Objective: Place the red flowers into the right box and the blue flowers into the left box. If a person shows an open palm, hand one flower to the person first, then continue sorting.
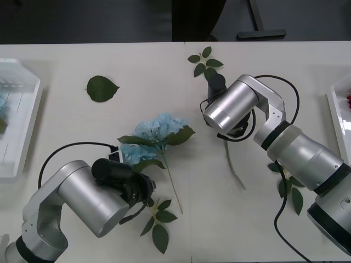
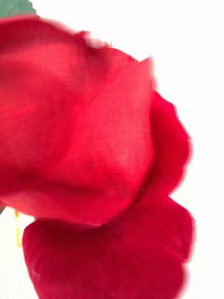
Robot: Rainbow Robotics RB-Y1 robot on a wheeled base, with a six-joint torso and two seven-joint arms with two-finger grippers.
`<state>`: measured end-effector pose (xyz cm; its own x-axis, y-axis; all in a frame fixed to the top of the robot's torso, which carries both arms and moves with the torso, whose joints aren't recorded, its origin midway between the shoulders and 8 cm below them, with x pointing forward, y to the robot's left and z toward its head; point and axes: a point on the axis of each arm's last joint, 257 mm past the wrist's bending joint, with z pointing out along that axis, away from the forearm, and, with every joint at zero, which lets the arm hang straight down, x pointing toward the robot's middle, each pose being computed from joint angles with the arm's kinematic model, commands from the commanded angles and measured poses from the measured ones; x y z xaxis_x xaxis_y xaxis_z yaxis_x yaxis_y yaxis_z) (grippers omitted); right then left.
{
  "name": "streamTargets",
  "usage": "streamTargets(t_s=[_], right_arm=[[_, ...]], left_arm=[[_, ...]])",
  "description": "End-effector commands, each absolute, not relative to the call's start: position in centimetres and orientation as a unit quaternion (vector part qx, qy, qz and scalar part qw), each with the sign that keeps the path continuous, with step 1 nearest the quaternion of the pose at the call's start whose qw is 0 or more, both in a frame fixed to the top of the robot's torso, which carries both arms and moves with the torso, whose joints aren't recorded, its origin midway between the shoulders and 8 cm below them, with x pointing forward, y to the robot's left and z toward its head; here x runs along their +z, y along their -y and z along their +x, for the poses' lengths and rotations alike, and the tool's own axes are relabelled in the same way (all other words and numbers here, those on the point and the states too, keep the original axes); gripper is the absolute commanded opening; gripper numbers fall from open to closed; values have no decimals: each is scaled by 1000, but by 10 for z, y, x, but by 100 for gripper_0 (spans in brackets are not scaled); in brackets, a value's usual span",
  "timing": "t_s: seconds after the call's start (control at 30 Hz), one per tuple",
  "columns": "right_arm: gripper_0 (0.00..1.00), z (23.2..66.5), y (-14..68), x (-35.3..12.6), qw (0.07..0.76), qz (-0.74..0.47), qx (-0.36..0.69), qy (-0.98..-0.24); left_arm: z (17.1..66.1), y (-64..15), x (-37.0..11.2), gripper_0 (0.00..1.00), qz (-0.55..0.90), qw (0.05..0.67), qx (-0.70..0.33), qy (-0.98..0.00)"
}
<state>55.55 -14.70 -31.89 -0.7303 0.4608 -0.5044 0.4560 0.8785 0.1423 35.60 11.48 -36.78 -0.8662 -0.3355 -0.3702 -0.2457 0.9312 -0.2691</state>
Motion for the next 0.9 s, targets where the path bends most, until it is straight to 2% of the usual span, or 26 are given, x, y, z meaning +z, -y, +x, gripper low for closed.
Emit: streamTargets(t_s=[0.03,0.2,0.33,0.37,0.4,0.43,0.5,0.7,0.9], right_arm=[[0,569,119,-294,293,228,23,-928],[0,574,138,-283,286,241,19,-927],[0,582,180,-254,273,244,-5,-930],[0,582,198,-243,266,241,-19,-933],[0,582,207,-237,264,237,-26,-935],[0,583,227,-225,258,225,-40,-939],[0,581,265,-206,246,205,-62,-945],[0,573,364,-158,228,105,-123,-960],[0,557,469,-111,211,-11,-229,-950]], left_arm=[[372,-92,-365,100,-138,226,-118,-957],[379,-87,-374,100,-135,223,-107,-959],[384,-86,-375,100,-134,228,-107,-958],[385,-87,-375,77,-133,229,-107,-958],[385,-86,-375,61,-132,229,-108,-958],[384,-86,-375,35,-132,228,-107,-959],[384,-86,-375,0,-133,228,-108,-959],[383,-87,-376,0,-132,227,-107,-959],[384,-88,-376,0,-129,230,-103,-959]])
